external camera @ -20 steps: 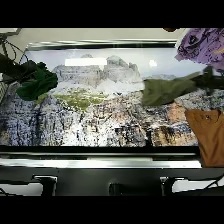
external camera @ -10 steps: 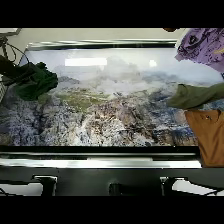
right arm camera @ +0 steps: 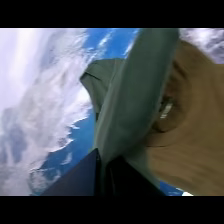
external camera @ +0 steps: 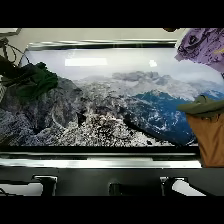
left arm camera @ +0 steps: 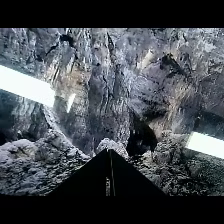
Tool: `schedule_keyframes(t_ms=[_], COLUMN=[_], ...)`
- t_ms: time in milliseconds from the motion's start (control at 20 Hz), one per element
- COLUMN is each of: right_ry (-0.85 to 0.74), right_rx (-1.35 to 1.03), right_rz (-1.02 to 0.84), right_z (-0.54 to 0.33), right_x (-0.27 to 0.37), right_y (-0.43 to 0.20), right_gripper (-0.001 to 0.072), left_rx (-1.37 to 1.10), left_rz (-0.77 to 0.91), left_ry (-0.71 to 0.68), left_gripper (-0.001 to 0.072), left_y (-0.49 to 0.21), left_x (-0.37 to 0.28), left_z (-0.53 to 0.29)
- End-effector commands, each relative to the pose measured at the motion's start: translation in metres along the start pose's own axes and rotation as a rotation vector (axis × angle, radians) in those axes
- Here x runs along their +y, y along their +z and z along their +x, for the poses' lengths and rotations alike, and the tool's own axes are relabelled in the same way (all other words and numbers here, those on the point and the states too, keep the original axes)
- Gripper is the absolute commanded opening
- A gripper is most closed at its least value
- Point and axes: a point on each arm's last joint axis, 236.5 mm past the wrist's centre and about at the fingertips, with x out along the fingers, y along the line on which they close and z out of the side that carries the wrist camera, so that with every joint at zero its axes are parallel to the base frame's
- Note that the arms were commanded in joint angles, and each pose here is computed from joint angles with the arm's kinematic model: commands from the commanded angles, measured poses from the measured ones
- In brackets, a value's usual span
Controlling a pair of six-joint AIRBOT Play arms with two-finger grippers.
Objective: Fold the clothes and pants, and hang the long-sleeved shirts on hangers.
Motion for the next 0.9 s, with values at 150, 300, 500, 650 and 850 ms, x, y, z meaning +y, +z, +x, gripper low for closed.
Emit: schedule_keyframes(t_ms=[150, 300, 500, 650, 850], right_ry=[-0.366, -0.503, -0.672, -0.734, -0.776], right_rx=[-0.017, 0.056, 0.059, 0.092, 0.13], right_rz=[-0.036, -0.06, -0.065, -0.072, -0.068], right_z=[-0.012, 0.006, 0.015, 0.024, 0.035], right_x=[-0.089, -0.133, -0.197, -0.23, -0.253], right_y=[0.001, -0.028, -0.063, -0.095, -0.12], right_gripper=[0.0024, 0.0024, 0.0024, 0.0025, 0.0027], left_rx=[0.018, 0.019, 0.019, 0.019, 0.019], left_rz=[0.041, 0.043, 0.043, 0.042, 0.042], left_ry=[0.005, 0.006, 0.005, 0.006, 0.005], left_gripper=[0.0021, 0.002, 0.002, 0.002, 0.002], left_y=[-0.004, -0.005, -0.004, -0.004, -0.005], left_x=[0.001, 0.002, 0.002, 0.002, 0.002], left_z=[-0.001, -0.001, -0.001, 0.0, 0.0])
